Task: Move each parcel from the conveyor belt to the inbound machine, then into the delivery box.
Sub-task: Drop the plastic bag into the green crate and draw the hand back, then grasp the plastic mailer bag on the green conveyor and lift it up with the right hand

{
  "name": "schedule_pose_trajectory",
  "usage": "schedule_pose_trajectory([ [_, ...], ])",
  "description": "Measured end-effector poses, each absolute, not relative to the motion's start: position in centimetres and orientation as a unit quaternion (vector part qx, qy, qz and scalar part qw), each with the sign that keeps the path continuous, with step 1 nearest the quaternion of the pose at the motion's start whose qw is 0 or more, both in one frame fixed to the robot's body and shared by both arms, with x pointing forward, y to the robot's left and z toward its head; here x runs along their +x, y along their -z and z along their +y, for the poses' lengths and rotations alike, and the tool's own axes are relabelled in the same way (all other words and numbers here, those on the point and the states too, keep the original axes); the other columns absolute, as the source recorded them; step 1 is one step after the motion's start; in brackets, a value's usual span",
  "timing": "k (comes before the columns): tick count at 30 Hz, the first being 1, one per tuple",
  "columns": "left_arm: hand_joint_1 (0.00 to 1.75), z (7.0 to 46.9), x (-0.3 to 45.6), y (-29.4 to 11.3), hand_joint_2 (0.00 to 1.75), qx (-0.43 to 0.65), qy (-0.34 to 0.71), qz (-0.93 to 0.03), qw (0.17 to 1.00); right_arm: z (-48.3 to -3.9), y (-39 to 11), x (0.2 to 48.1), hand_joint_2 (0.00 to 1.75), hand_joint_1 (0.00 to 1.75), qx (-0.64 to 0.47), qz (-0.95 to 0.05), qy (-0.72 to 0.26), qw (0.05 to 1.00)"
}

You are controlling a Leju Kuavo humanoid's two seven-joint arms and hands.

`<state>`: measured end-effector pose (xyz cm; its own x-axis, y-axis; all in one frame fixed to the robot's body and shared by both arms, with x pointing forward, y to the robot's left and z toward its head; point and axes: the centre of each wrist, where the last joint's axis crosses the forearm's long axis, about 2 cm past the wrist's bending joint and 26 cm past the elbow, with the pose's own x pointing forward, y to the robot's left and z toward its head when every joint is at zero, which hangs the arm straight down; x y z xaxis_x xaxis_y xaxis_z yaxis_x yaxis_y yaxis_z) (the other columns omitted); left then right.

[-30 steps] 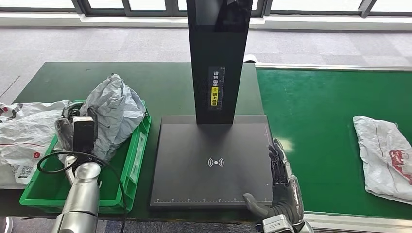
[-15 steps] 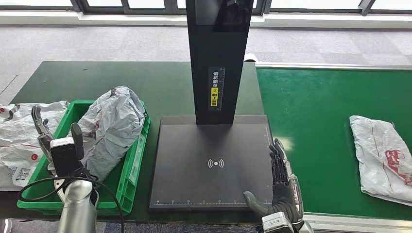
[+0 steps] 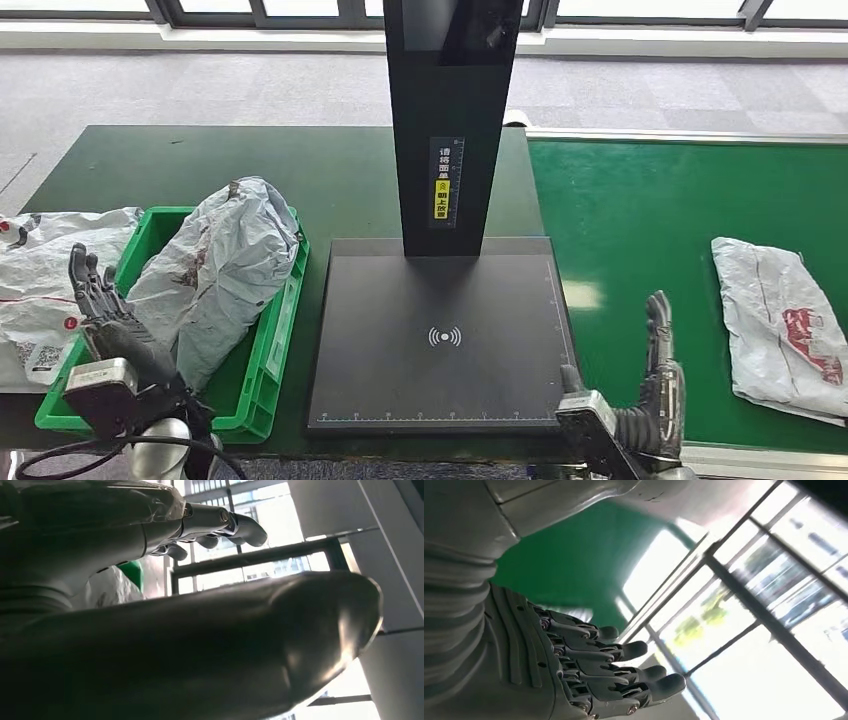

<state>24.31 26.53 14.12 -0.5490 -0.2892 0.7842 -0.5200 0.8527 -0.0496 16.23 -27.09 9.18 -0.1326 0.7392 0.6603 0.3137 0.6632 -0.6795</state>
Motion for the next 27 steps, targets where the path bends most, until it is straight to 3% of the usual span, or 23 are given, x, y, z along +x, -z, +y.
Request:
schedule_pose_trajectory([
  [10,0.00,23.4,23.2,-14.6,0.00,0.142,-0.131,-0.890,0.414,-35.8,-5.9,17.9,1.75,0.00,-0.560,-0.547,-0.235,0.576],
  [21,0.00,22.6,23.3,-14.4,0.00,0.109,-0.146,-0.898,0.401,-42.8,-1.4,20.0,1.75,0.00,-0.578,-0.439,-0.245,0.642],
  [27,0.00,22.5,23.3,-14.5,0.00,0.121,-0.144,-0.898,0.399,-44.5,-0.1,20.9,1.75,0.00,-0.560,-0.417,-0.260,0.667],
])
